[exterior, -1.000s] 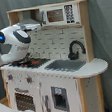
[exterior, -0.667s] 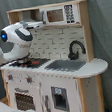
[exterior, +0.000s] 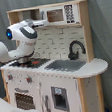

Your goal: Play with the kitchen

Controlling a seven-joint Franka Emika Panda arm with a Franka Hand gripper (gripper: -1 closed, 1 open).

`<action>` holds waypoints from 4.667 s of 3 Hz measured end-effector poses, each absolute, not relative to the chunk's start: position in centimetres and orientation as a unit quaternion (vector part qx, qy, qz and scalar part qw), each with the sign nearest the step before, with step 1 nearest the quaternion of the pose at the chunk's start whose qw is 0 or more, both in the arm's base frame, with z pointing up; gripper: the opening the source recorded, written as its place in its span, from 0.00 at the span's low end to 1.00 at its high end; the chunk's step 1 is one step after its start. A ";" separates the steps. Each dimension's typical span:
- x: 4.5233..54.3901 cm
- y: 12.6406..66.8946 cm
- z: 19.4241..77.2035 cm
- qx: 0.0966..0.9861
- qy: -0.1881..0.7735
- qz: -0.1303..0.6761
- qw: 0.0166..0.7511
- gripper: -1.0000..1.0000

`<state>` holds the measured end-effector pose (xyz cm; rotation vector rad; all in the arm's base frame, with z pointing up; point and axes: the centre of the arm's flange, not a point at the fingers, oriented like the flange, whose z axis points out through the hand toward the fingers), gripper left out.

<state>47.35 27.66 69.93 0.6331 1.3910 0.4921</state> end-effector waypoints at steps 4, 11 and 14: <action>47.8 27.0 70.3 0.311 0.624 0.243 0.675 0.00; 38.2 26.3 74.3 0.285 0.576 0.285 0.712 1.00; 31.4 34.6 77.9 0.260 0.496 0.358 0.747 1.00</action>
